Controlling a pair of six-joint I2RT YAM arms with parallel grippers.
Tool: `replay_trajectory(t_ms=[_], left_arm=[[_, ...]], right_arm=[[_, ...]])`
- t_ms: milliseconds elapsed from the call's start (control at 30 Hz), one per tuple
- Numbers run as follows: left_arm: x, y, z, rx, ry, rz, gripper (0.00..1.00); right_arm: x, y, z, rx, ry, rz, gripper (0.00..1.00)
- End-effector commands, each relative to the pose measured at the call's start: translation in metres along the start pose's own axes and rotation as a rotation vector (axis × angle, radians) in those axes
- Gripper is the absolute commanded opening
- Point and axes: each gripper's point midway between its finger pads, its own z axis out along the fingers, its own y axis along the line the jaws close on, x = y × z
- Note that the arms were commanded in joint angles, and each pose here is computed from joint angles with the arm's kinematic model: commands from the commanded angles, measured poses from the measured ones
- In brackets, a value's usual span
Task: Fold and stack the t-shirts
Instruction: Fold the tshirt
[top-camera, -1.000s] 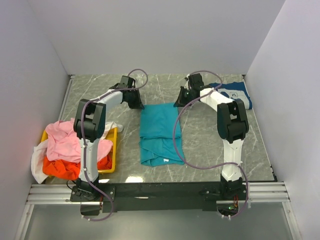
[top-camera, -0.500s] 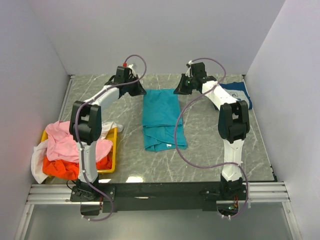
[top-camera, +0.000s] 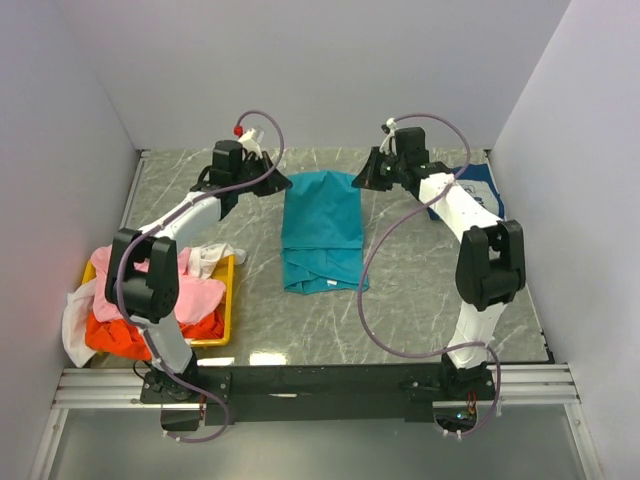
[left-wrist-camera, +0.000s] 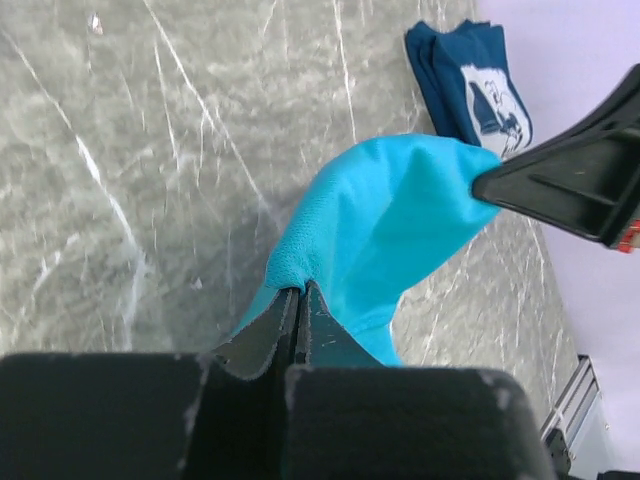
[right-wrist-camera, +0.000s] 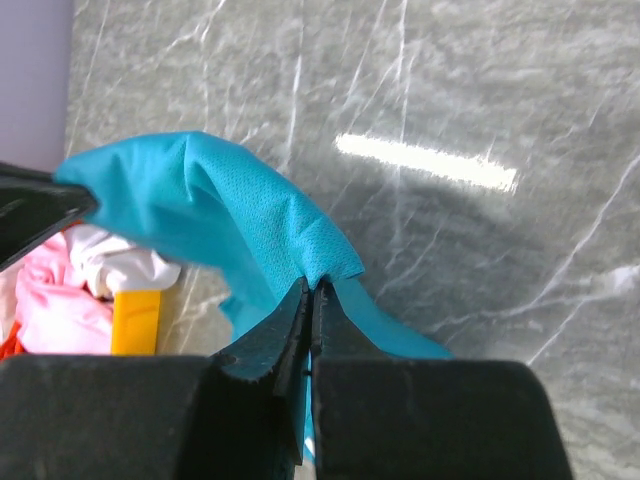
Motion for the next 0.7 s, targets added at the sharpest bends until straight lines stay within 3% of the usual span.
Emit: replay_trajectory(t_ms=[0,433,667], left_arm=[[-0.004,-0.017,-0.017,0.059,-0.039,0.036,0.00],[0.034,-0.007,-0.051,0.009,-0.030,0.028,0.00],[0.069,-0.007,-0.068,0.025,0.044,0.004,0.00]], right_arm=[[-0.013,0.021,-0.023,-0.081,-0.081,-0.068,0.00],[0.052,0.010,-0.049,-0.095,-0.042,-0.076,0.00],[0.079,0.009,-0.065,-0.091,-0.022,-0.072,0.00]])
